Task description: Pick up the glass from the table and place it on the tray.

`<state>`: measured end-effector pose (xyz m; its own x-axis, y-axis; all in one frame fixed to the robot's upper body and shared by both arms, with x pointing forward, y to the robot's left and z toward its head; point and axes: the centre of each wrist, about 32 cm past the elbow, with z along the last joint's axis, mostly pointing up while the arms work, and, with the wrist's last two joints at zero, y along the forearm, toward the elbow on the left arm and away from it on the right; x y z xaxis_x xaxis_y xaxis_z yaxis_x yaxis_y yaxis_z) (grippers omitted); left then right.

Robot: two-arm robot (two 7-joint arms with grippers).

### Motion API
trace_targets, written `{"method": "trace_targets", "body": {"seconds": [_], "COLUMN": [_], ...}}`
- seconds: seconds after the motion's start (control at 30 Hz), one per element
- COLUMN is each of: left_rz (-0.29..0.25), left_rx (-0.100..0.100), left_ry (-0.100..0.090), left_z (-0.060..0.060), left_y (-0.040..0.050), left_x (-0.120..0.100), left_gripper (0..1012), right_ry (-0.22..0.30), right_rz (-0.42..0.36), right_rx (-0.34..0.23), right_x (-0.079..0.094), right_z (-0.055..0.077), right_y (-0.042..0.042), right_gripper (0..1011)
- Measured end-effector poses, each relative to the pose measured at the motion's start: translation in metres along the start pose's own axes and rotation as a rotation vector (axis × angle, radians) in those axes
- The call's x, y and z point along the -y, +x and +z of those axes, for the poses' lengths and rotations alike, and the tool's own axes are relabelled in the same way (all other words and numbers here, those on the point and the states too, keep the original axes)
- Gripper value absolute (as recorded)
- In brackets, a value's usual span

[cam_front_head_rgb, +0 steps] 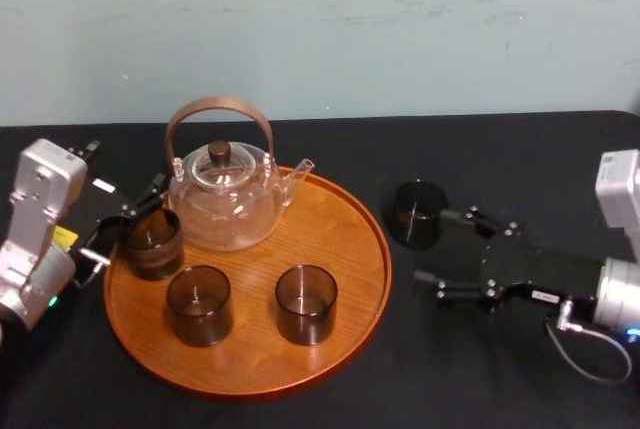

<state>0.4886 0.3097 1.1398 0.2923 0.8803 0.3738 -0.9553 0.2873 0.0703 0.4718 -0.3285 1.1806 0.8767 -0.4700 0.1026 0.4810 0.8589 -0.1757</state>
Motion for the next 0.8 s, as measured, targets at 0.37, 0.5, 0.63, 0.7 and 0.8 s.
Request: {"method": "trace_targets", "body": {"seconds": [0.37,0.5,0.63,0.7,0.8], "left_rz": [0.0,0.0,0.0,0.0,0.0], "left_rx": [0.0,0.0,0.0,0.0,0.0], "left_ry": [0.0,0.0,0.0,0.0,0.0], "left_z": [0.0,0.0,0.0,0.0,0.0], "left_y": [0.0,0.0,0.0,0.0,0.0], "left_x": [0.0,0.0,0.0,0.0,0.0], "left_gripper": [1002,1001,1001,1001,1001], "right_ry": [-0.029,-0.052,-0.066,-0.076,-0.089], "right_rz": [-0.214,-0.272,-0.298,-0.315,-0.342], "right_rx": [-0.078,-0.104,-0.114,-0.121,-0.124], "right_x": [0.012,0.011,0.009,0.007,0.003], "right_z": [-0.004,-0.005,-0.005,-0.006,-0.007], "right_y": [0.0019,0.003,0.0042,0.0053,0.0081], "right_gripper": [1003,1002,1002,1002,1002]}}
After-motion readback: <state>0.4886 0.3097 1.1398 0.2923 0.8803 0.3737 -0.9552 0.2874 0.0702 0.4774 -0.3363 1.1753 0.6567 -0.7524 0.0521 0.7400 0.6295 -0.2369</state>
